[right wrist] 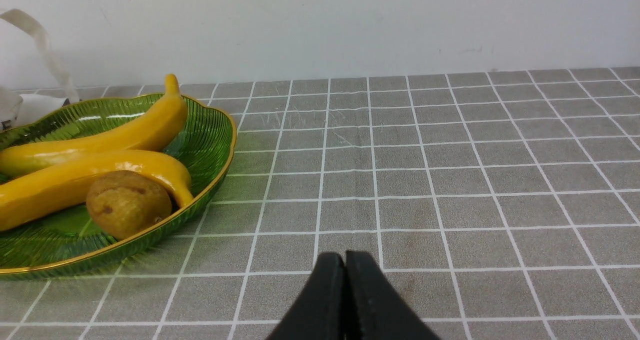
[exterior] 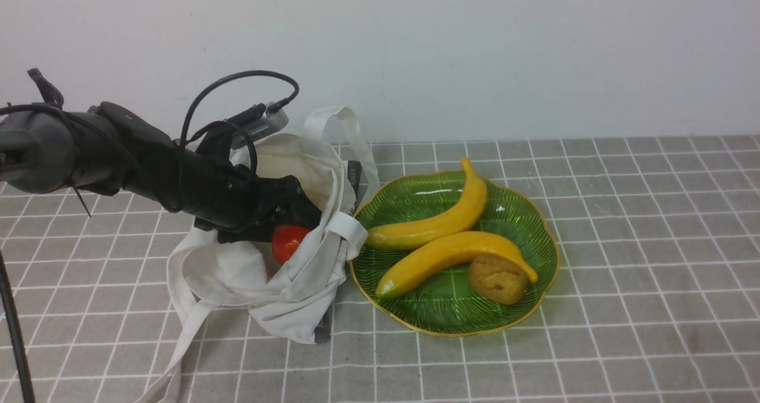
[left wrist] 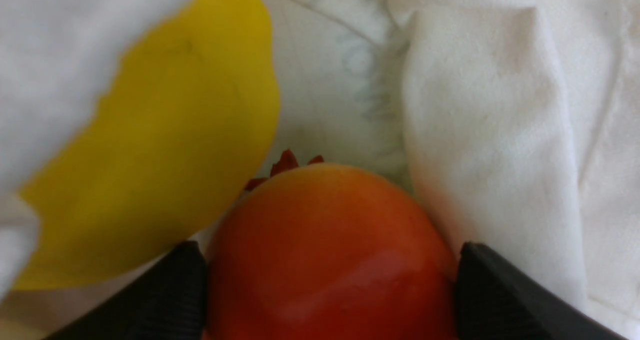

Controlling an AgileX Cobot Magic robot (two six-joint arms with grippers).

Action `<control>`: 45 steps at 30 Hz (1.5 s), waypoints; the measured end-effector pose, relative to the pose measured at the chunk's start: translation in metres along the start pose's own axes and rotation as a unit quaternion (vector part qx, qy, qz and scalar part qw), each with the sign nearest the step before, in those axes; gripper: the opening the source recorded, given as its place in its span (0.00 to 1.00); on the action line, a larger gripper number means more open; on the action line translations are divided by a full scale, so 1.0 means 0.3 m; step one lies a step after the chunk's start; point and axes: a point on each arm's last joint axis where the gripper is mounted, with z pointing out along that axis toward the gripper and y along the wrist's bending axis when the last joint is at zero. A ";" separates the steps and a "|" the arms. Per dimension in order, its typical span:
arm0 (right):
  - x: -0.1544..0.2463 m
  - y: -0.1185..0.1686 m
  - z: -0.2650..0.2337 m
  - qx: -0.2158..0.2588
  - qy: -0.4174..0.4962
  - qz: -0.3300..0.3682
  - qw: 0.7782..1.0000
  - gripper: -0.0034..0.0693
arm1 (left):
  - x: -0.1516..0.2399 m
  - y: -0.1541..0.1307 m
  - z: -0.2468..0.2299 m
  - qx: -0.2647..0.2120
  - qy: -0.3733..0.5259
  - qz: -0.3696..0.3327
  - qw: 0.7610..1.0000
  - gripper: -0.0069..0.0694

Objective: Take the fruit out of the bag on the grey coffee tablecloth and place them on the plate.
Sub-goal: 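Reach into the white bag and grasp the apple with the left gripper, then place the held apple onto the plate with the left gripper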

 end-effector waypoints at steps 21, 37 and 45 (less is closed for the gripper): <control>0.000 0.000 0.000 0.000 0.000 0.000 1.000 0.03 | -0.012 -0.266 -0.603 -0.173 -0.127 0.137 0.967 0.84; 0.000 0.000 0.000 0.000 0.000 0.000 1.000 0.03 | 0.142 -0.668 -0.058 -0.013 0.008 0.240 0.971 0.84; 0.000 0.000 0.000 0.000 0.000 0.000 1.000 0.03 | 0.158 -0.669 0.124 -0.021 -0.012 0.249 0.968 0.84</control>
